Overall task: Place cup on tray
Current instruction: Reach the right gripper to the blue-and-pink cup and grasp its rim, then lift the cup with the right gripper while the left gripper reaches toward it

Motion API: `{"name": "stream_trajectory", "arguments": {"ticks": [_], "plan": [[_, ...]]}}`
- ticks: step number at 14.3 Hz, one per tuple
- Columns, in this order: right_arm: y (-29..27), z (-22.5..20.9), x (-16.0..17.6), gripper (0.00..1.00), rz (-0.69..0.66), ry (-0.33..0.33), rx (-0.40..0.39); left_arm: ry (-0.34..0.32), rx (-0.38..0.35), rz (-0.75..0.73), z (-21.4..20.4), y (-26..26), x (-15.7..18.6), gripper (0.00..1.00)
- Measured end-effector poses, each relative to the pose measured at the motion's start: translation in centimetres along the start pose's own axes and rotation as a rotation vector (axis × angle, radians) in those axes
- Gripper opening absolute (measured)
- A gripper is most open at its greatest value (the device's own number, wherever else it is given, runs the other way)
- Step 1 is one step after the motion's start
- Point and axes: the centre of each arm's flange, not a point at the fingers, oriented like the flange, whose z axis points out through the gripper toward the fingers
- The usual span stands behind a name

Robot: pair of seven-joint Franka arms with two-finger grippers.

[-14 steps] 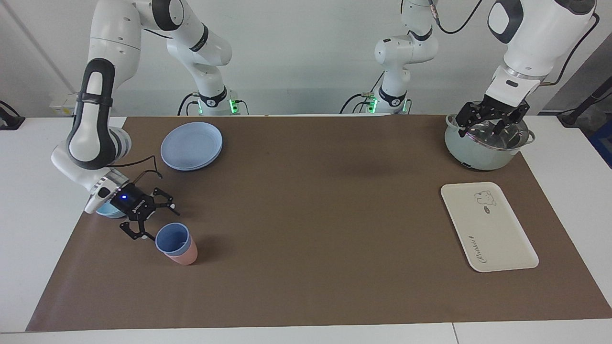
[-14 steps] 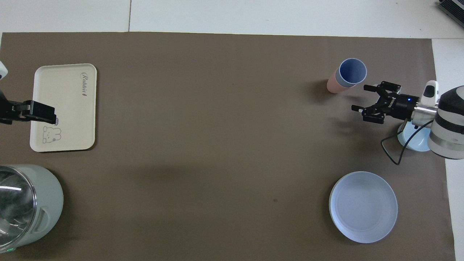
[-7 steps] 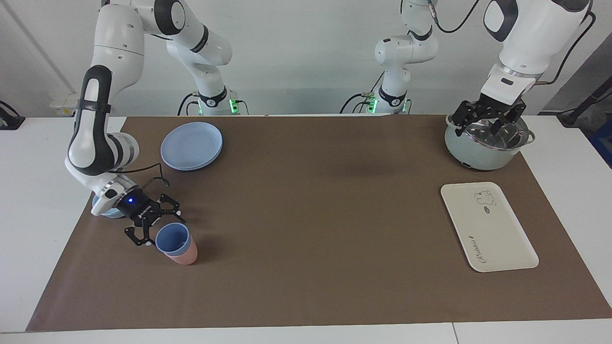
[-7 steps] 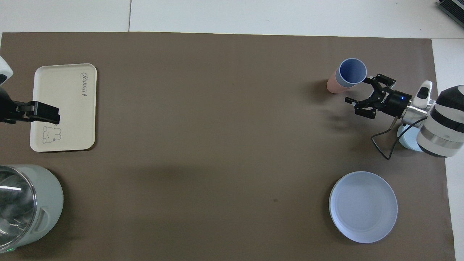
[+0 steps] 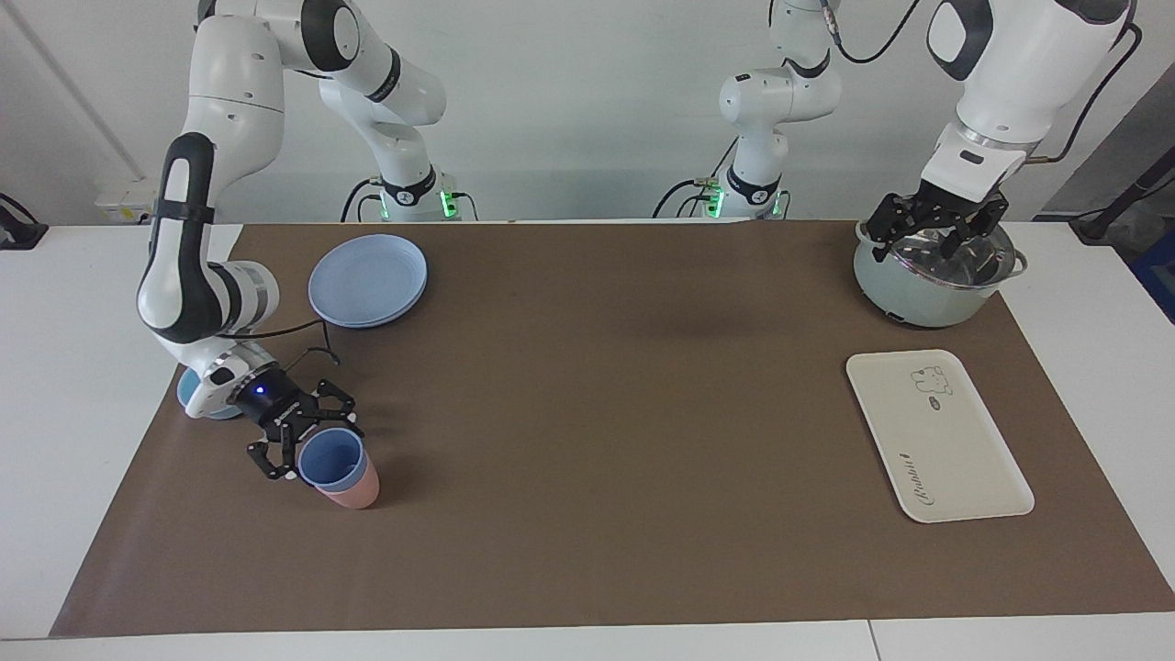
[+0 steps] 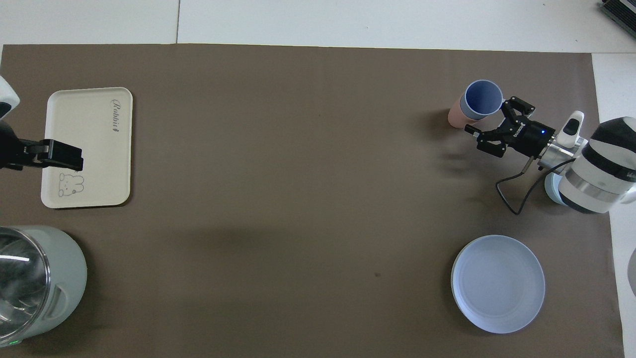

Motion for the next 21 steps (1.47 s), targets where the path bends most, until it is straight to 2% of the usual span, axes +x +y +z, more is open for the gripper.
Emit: {"name": "stream_trajectory", "arguments": {"ticks": [3, 11, 17, 19, 21], "plan": [[-0.6, 1.4, -0.3, 1.0, 0.003, 0.0, 0.007, 0.0, 0.0, 0.002, 0.0, 0.1, 0.0, 1.0], [0.7, 0.9, 0.3, 1.0, -0.049, -0.024, -0.046, 0.005, 0.0, 0.047, 0.0, 2.8, 0.0, 1.0], [0.3, 2.0, 0.1, 1.0, -0.033, -0.027, -0.063, 0.042, 0.002, 0.012, 1.5, 3.1, -0.3, 1.0], [0.4, 2.0, 0.2, 0.83, -0.033, -0.027, -0.068, 0.072, 0.0, 0.017, 1.1, 3.6, -0.1, 1.0], [1.0, 1.6, 0.7, 0.83, -0.038, -0.02, -0.082, 0.089, -0.002, 0.028, 1.0, 4.4, 0.0, 1.0]]}}
